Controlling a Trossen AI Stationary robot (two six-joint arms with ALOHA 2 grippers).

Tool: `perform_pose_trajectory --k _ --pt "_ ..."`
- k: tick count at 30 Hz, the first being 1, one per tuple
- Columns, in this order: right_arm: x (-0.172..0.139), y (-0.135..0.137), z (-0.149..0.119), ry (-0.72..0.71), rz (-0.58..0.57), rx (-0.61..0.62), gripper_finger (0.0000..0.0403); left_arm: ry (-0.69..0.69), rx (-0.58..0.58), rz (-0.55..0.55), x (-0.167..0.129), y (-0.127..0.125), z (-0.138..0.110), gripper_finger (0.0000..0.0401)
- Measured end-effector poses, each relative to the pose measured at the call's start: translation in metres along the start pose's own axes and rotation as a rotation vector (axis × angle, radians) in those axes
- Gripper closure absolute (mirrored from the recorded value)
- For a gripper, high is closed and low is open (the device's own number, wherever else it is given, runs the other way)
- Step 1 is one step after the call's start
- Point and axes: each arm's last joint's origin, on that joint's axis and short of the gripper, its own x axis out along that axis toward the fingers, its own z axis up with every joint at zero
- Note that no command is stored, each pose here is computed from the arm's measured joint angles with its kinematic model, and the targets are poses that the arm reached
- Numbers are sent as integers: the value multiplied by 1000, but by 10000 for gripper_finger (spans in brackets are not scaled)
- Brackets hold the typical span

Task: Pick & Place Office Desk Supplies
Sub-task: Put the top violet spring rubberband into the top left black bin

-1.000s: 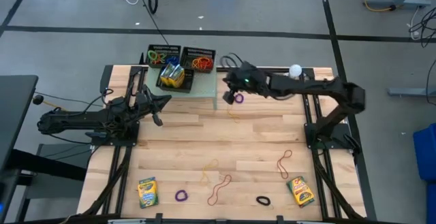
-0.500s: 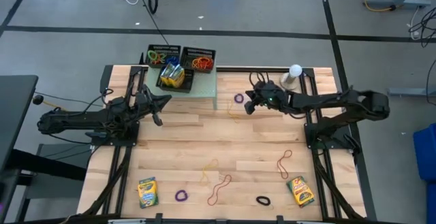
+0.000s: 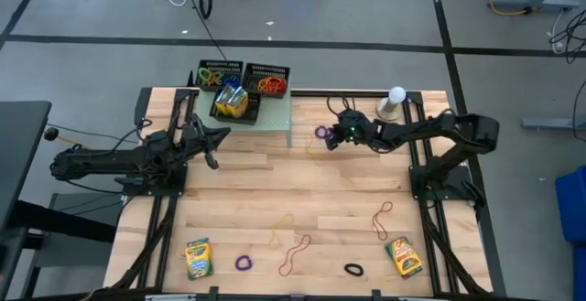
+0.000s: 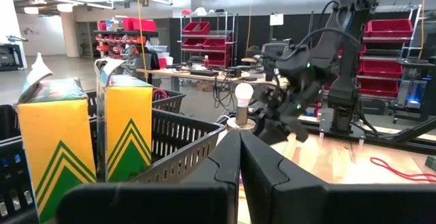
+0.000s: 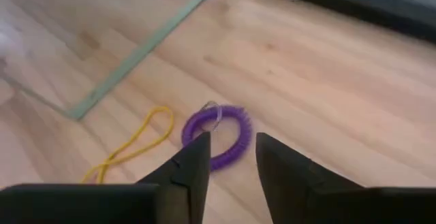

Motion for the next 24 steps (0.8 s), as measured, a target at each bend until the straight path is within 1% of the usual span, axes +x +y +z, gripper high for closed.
perform_pose_trajectory --k 3,6,14,18,24 --pt "12 -1 -4 31 0 -6 266 0 0 0 0 0 0 389" --pt "23 1 -5 53 -9 -14 265 0 0 0 0 0 0 389" --pt "50 8 -4 105 -22 -24 286 0 0 0 0 0 0 389" --pt "55 10 -2 113 -23 -39 296 0 0 0 0 0 0 389" --pt "54 12 -4 121 -22 -79 306 0 0 0 0 0 0 389"
